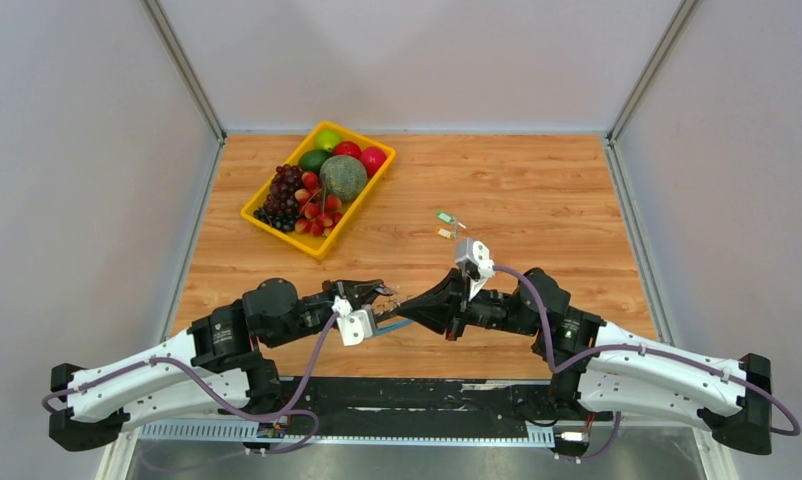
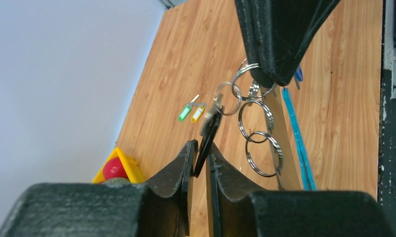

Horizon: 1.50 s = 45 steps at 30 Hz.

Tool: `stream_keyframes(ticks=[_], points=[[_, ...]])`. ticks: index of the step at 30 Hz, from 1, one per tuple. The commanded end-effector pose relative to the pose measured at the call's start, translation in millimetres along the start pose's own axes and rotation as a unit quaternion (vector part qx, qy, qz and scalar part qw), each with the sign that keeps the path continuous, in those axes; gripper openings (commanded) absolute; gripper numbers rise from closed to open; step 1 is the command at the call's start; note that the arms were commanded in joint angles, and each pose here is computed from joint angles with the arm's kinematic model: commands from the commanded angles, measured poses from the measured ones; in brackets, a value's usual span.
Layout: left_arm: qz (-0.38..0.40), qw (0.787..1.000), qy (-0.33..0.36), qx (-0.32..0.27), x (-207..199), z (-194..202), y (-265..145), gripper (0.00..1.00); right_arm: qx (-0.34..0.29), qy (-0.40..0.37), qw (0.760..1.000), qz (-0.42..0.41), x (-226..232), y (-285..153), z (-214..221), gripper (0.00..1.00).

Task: Remove the keys from the keyring

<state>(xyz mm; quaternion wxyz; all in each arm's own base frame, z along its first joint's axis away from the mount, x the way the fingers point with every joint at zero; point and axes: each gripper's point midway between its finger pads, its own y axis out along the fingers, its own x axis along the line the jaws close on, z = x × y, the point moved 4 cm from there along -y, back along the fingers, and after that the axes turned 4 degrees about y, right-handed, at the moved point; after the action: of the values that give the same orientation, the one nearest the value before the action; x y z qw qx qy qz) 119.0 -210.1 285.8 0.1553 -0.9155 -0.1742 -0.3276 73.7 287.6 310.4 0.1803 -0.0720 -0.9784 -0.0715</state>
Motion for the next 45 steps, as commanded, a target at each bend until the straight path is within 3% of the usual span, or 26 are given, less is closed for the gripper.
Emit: stream_keyframes(ticks=[1, 9, 27, 33, 45], points=[[-0.007, 0.999, -0.001, -0.043, 8, -17, 0, 0.23, -0.002, -0.044, 0.998, -0.037, 18, -3, -22, 0.00], [0.050, 0.996, 0.000, -0.080, -9, -26, 3, 0.33, 0.028, -0.070, 0.995, -0.058, 20, -3, -20, 0.00], [0.110, 0.989, -0.007, -0.096, -29, -28, 12, 0.40, 0.009, -0.099, 0.994, -0.050, 17, -2, -40, 0.00], [0.094, 0.991, -0.008, -0.090, -24, -27, 12, 0.36, 0.010, -0.101, 0.993, -0.056, 18, -1, -42, 0.00], [0.053, 0.997, -0.002, -0.059, -11, -20, 10, 0.08, 0.009, -0.096, 0.994, -0.054, 18, -5, -41, 0.00]])
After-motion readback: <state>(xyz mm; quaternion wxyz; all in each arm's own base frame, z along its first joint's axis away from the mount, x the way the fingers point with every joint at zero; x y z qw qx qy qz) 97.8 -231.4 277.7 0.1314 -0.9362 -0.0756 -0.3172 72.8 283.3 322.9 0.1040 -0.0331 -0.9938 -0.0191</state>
